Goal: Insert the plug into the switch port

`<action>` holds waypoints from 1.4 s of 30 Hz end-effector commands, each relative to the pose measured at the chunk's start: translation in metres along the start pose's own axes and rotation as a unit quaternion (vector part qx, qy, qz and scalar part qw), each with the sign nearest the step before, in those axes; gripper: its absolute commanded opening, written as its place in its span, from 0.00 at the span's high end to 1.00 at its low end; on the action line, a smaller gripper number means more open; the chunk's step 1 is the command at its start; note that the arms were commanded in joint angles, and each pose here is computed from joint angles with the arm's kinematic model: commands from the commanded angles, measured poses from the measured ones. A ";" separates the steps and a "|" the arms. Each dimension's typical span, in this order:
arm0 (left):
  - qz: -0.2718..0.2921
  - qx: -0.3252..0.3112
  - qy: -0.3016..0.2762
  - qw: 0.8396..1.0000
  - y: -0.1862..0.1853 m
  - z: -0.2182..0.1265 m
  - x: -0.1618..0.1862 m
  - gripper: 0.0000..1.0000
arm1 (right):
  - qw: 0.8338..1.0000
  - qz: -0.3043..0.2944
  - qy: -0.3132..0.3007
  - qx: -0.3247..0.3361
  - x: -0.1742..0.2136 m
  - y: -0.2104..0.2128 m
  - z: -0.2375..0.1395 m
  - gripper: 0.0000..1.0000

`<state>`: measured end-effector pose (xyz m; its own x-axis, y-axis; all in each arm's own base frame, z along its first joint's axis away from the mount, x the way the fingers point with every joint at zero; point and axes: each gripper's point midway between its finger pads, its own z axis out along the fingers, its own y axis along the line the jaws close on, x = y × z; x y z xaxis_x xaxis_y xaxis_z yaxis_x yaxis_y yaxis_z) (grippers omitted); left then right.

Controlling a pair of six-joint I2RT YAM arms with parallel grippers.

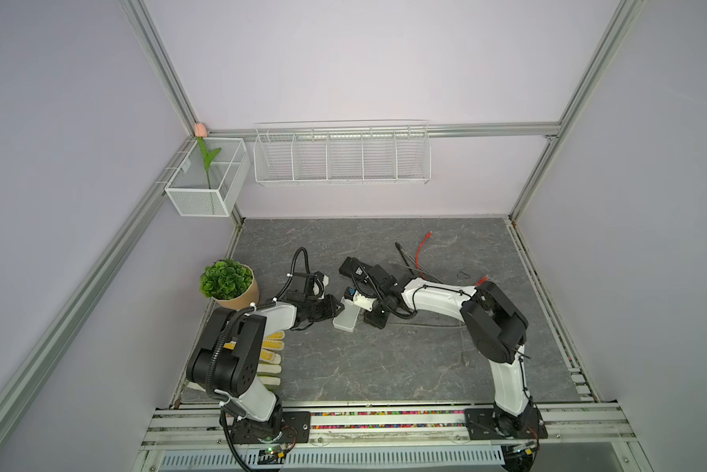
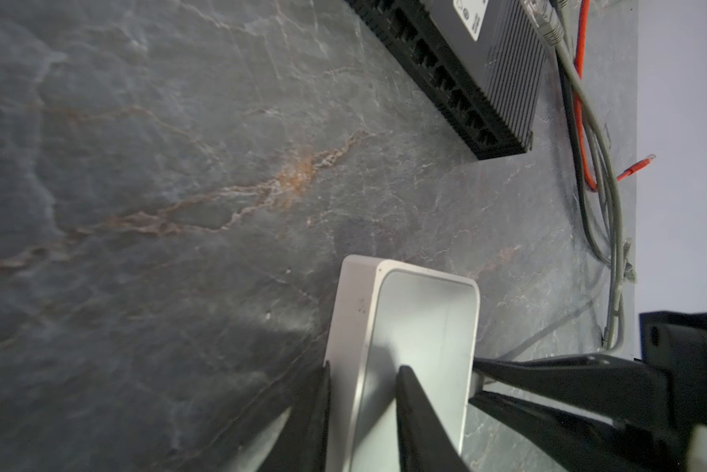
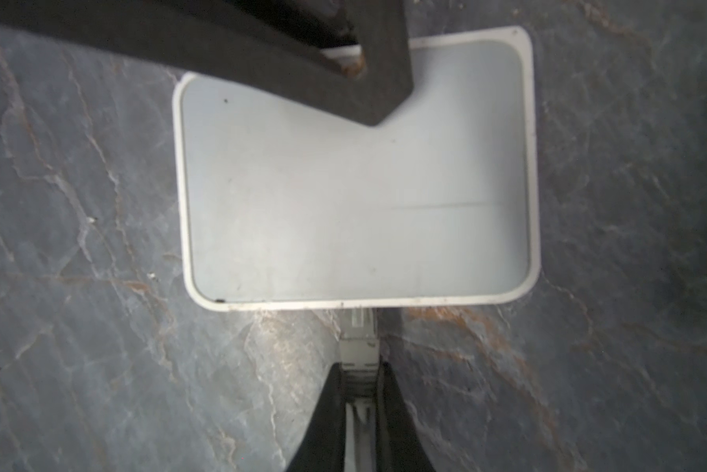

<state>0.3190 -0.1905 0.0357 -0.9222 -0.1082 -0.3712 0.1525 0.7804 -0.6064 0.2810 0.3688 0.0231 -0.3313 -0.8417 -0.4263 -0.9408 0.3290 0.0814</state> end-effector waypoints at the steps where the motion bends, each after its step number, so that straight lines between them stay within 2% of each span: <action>1: 0.032 0.043 0.041 0.998 -0.028 0.009 0.015 0.72 | 0.999 -0.017 -0.048 -0.011 -0.029 0.011 -0.002 0.92; 26: 0.053 0.071 0.095 0.992 -0.048 0.030 0.062 0.73 | 0.992 0.019 -0.112 0.054 -0.067 -0.013 -0.013 0.93; 35: 0.049 0.050 0.096 0.993 -0.040 0.018 0.073 0.74 | 0.993 0.013 -0.108 0.040 -0.064 -0.007 -0.013 0.91; 42: 0.044 0.005 0.053 0.998 -0.036 -0.012 0.062 0.59 | 0.996 0.003 -0.086 0.019 -0.051 0.003 -0.010 0.81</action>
<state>0.2980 -0.1989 0.0444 -0.8781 -0.0466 -0.4762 0.2279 0.8344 -0.5019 0.2795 0.3639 0.0222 -0.4119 -0.8253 -0.3863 -0.9062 0.4155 0.0786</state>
